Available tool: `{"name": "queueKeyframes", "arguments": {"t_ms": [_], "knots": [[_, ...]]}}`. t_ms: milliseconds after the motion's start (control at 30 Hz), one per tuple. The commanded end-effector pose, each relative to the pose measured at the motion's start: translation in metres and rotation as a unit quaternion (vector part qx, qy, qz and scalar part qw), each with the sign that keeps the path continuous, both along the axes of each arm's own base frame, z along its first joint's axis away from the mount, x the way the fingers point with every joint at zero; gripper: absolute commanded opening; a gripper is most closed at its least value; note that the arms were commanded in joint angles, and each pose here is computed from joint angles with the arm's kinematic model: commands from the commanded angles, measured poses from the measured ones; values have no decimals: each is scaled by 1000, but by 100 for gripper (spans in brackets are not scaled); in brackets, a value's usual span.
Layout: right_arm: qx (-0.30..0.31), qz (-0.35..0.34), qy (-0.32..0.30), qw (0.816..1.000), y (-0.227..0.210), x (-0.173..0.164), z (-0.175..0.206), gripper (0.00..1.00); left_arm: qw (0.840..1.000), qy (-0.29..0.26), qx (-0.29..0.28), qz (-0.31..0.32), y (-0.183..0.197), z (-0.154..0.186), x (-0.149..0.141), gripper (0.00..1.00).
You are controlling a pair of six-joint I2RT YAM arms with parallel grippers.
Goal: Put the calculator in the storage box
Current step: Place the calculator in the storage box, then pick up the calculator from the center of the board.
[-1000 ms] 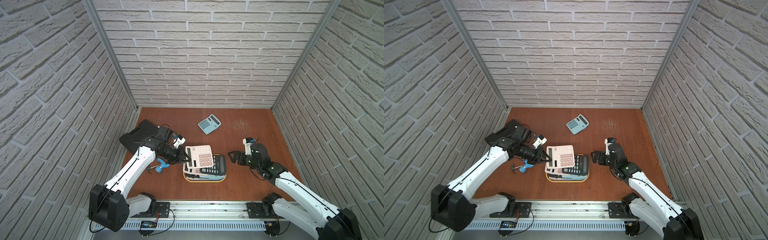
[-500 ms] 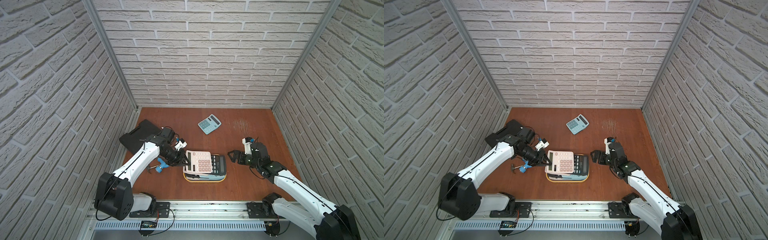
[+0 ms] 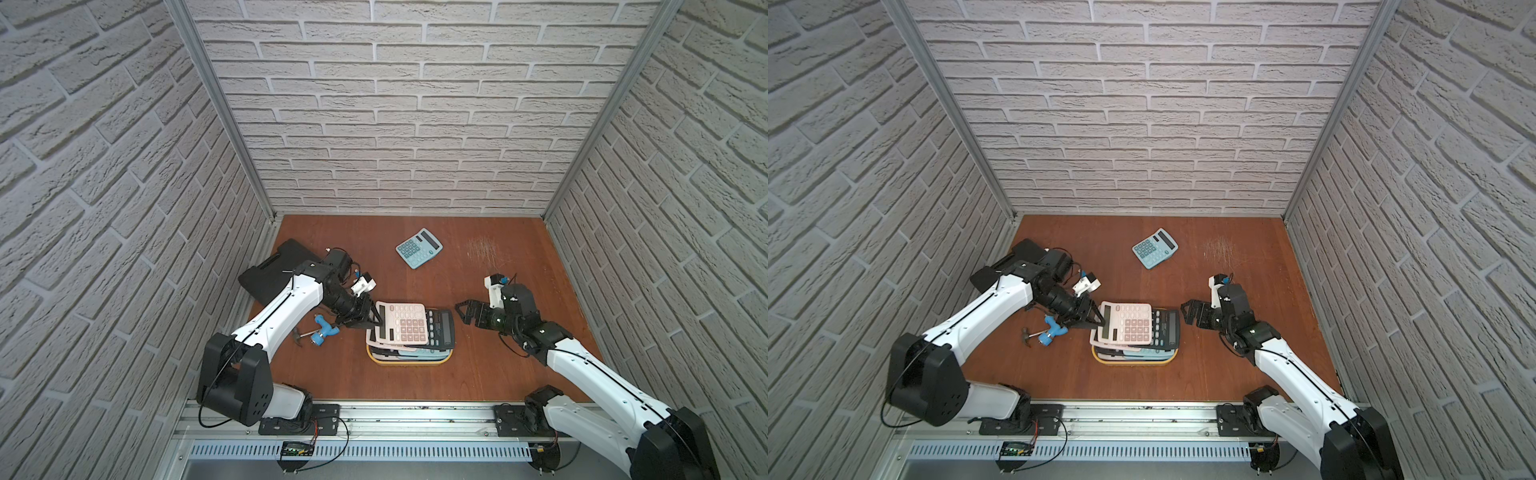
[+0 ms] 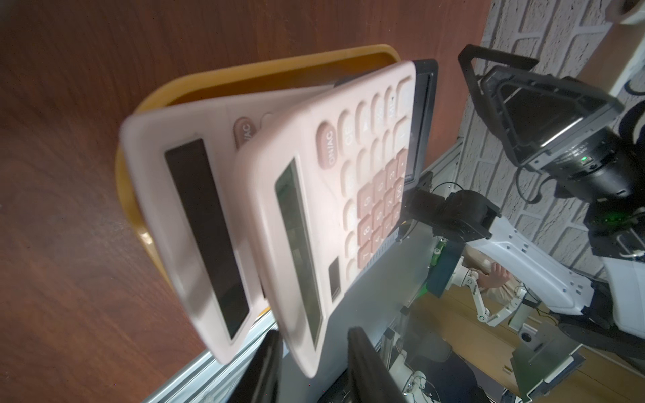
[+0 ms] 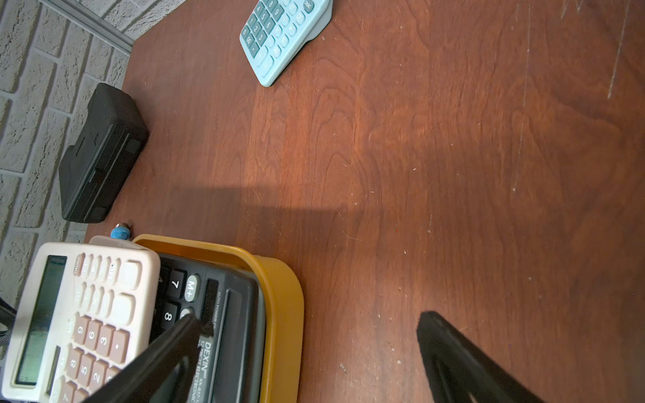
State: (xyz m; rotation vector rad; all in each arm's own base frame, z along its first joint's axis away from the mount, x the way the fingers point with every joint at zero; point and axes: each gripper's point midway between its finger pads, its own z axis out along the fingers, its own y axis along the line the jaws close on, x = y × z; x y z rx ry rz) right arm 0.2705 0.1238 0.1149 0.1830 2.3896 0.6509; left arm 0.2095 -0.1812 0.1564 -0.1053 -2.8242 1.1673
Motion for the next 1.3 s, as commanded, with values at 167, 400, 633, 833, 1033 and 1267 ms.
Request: {"name": "queueKeyframes", "arguments": {"t_ms": [167,400,633,833,1033,1267], "knots": [[35,35,-30,998,15,8,21,100,1000,-19,11,9,12,7,5,36],[90,124,-44,987,45,-4,41,96,998,-46,29,30,20,13,11,45],[133,187,-54,972,71,-17,59,93,992,-92,48,71,29,16,18,62],[128,213,-47,967,85,-20,62,90,983,-132,54,117,33,15,30,74],[84,184,-42,978,78,0,63,90,962,-187,94,176,51,12,51,89],[29,154,-36,987,69,32,66,92,940,-230,102,232,62,7,72,98]]}}
